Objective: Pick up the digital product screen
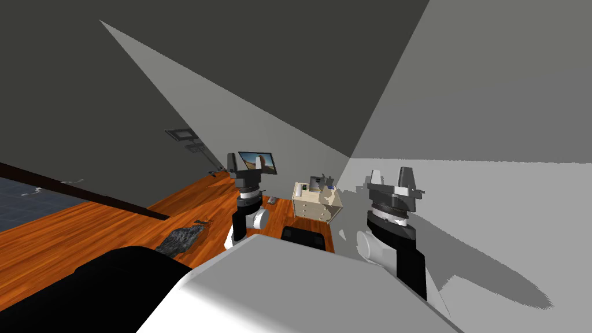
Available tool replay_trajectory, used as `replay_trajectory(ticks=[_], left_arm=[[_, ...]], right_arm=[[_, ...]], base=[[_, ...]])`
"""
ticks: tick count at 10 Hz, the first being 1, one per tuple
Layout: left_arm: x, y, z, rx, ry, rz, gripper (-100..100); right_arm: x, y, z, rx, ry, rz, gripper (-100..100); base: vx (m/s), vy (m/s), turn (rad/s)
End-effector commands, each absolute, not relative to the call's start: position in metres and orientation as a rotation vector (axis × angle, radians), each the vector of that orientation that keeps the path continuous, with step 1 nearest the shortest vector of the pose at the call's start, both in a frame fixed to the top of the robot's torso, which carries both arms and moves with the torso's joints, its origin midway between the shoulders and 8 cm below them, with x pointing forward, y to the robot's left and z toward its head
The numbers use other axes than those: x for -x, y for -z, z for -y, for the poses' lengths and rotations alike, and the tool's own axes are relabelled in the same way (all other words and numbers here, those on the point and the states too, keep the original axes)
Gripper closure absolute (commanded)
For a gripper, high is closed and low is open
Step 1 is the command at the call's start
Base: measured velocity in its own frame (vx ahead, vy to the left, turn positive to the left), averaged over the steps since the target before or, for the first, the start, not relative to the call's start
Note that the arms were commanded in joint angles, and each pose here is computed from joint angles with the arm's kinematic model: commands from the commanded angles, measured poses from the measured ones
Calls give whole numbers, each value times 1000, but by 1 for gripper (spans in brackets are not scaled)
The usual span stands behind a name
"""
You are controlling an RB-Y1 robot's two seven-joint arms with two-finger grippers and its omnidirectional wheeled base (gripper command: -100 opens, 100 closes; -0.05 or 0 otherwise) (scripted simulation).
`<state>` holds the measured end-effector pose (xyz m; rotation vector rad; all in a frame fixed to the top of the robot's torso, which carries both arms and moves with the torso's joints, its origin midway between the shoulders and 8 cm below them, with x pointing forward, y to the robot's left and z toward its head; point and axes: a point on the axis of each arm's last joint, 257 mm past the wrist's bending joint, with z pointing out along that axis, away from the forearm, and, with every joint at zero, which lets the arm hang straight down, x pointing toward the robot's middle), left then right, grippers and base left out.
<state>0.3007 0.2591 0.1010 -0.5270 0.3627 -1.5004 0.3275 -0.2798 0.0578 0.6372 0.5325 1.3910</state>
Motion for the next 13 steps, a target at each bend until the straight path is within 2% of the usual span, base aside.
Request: replay_trajectory(ticks=[1,4,13], left_arm=[[-301,-101,-259,527,1500,-363,0],[-301,-101,-259,527,1501,-363,0],[-301,-101,-259,527,1501,-363,0]], right_arm=[[-330,-50,277,-625,-1370,-579,-100],[-339,-17,274,-598,-1284,-725,-100],[-341,136,290,-478,-933,-1241,-100]], base=[[-11,21,8],[-27,64,14],[-38,89,61]])
